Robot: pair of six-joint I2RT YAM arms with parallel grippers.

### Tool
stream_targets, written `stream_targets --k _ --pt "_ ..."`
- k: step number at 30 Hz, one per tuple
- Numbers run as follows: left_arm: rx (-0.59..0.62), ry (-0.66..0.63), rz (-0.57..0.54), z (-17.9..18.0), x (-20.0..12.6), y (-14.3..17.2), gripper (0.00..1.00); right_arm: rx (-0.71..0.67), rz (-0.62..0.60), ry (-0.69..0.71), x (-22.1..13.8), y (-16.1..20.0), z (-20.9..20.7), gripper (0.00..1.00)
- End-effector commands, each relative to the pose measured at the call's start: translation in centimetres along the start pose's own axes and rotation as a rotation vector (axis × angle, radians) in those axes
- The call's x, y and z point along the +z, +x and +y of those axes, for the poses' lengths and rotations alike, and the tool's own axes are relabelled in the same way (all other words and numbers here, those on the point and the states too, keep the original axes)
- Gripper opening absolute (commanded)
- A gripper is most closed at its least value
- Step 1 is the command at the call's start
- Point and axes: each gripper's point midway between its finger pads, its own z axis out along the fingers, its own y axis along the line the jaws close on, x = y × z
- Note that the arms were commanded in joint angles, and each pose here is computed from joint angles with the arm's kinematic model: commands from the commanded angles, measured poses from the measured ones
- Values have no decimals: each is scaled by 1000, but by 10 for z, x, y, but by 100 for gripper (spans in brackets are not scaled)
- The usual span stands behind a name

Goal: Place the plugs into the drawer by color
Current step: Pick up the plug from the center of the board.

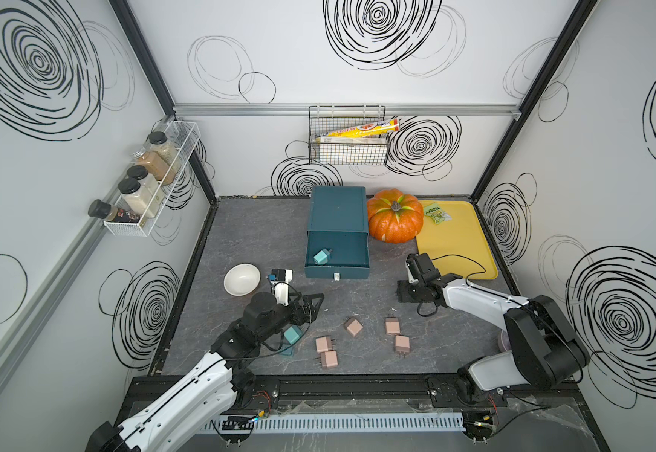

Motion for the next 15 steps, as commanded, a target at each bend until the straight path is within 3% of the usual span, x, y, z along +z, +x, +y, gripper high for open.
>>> stream_targets --k 1,10,15 --pt "9 30 -27 -5 0 -6 99 -12 -14 -29 2 -3 4 56" --pt "10 24 -25 -4 -1 -5 99 -19 2 -61 2 0 10 36" --pt "11 27 -35 -5 -2 -7 99 -46 -170 -225 -58 -35 38 26"
